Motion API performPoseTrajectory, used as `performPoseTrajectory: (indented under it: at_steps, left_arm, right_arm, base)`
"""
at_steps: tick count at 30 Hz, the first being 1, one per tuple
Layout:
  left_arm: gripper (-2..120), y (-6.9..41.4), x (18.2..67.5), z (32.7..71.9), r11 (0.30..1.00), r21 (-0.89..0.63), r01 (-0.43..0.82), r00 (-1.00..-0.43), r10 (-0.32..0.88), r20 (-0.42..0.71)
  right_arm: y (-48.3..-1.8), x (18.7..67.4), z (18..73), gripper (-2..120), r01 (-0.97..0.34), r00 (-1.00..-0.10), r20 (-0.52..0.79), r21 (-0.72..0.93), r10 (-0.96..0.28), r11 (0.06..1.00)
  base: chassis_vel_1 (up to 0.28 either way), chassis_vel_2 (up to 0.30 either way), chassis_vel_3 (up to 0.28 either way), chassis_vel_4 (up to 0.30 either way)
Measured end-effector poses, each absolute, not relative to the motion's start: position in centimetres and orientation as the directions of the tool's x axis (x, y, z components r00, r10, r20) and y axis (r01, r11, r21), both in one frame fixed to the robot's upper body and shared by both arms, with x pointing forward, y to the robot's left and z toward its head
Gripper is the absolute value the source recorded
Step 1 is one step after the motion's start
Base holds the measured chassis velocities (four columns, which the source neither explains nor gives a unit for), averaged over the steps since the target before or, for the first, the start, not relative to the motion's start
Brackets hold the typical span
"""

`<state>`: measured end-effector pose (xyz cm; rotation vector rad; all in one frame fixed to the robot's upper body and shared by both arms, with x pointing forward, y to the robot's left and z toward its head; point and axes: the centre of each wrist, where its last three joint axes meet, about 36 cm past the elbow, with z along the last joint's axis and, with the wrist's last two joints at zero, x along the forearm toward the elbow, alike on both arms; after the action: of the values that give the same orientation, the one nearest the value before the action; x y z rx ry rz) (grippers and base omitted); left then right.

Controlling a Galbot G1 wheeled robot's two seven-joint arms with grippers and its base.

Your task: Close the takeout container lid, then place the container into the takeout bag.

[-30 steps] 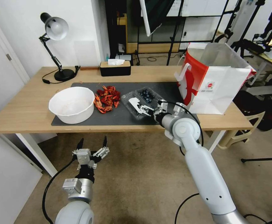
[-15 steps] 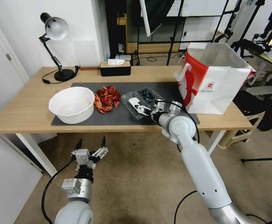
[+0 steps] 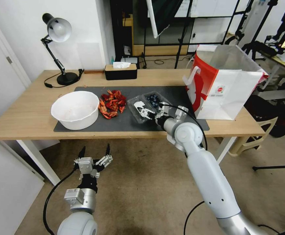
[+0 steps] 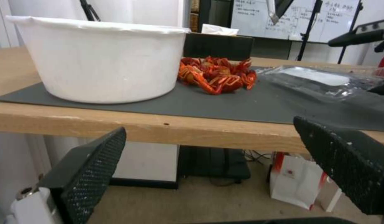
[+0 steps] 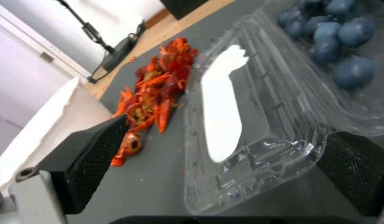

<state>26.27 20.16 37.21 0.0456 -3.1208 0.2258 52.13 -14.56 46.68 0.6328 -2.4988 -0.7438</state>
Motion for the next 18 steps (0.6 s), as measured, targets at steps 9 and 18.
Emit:
performPoseTrajectory:
  at_steps: [9, 18]
  left_arm:
    - [100, 20.2, 26.2, 37.1, 0.989, -0.144, -0.031, -0.999, -0.029, 0.013]
    - [100, 20.2, 26.1, 36.7, 0.989, -0.144, -0.033, -0.999, -0.031, 0.014]
  right_arm:
    - [-12.3, 50.8, 46.2, 100, -0.328, -0.775, 0.275, 0.594, -0.568, 0.735]
    - [-9.5, 49.4, 45.5, 100, -0.352, -0.753, 0.28, 0.592, -0.595, 0.725]
  base:
    - [0.0, 0.0, 0.0, 0.0]
    - [0.0, 0.0, 0.0, 0.0]
